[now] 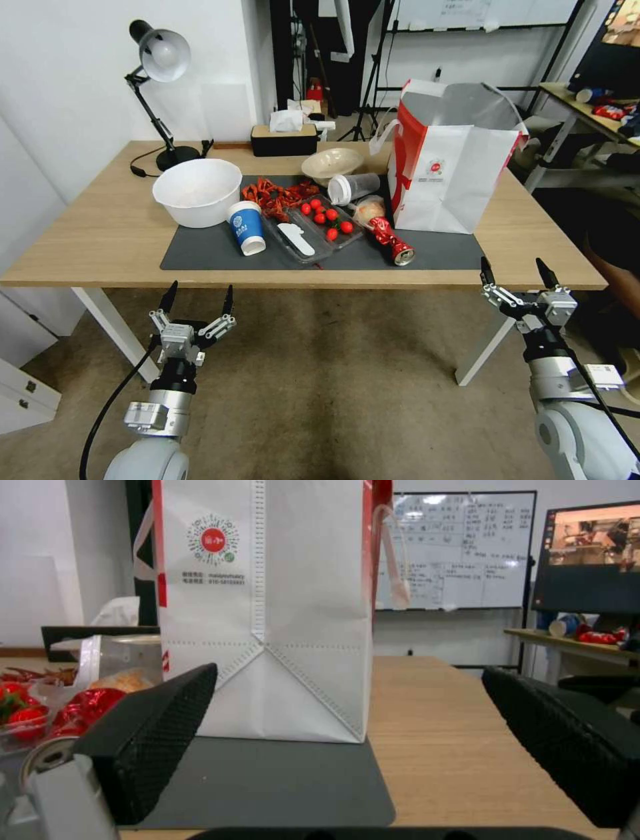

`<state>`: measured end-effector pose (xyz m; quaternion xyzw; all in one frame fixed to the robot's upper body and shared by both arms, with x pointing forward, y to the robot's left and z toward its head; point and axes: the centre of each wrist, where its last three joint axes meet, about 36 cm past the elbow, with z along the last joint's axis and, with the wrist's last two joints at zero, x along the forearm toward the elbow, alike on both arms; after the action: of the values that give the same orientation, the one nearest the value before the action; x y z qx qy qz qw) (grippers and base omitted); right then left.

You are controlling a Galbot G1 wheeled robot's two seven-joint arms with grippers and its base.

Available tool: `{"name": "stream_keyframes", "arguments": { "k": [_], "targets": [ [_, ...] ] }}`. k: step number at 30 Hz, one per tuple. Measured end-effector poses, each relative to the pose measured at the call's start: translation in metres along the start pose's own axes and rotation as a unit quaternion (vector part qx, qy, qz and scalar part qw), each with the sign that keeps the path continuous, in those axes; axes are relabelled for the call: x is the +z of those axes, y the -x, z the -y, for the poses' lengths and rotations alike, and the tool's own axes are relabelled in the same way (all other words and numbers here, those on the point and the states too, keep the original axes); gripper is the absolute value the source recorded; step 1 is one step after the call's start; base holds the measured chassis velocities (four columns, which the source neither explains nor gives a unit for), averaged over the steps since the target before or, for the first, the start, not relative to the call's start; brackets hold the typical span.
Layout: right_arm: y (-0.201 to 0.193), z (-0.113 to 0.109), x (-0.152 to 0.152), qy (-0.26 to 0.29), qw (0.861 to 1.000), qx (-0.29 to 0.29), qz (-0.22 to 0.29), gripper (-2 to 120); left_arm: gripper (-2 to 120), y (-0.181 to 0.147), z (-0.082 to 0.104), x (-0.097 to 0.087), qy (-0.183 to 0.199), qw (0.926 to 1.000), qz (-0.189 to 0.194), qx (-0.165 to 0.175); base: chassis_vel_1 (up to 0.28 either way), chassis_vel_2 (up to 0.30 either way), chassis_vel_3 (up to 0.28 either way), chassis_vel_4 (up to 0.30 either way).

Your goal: Pick up the food delivery bag from the floor and place it on the table.

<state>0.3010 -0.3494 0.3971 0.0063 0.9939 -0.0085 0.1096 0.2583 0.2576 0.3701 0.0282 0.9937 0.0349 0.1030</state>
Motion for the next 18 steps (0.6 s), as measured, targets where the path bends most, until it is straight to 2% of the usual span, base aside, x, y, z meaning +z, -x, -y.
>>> {"name": "stream_keyframes", "arguments": {
  "k": [18],
  "targets": [
    [0.0006,0.0,-0.0007,0.001,1.0,0.0,0.0,100,100,0.0,0.0,-0.0001,0.0,1.0,-0.001,0.0,0.0,0.0,0.0,0.0]
  ]
}}
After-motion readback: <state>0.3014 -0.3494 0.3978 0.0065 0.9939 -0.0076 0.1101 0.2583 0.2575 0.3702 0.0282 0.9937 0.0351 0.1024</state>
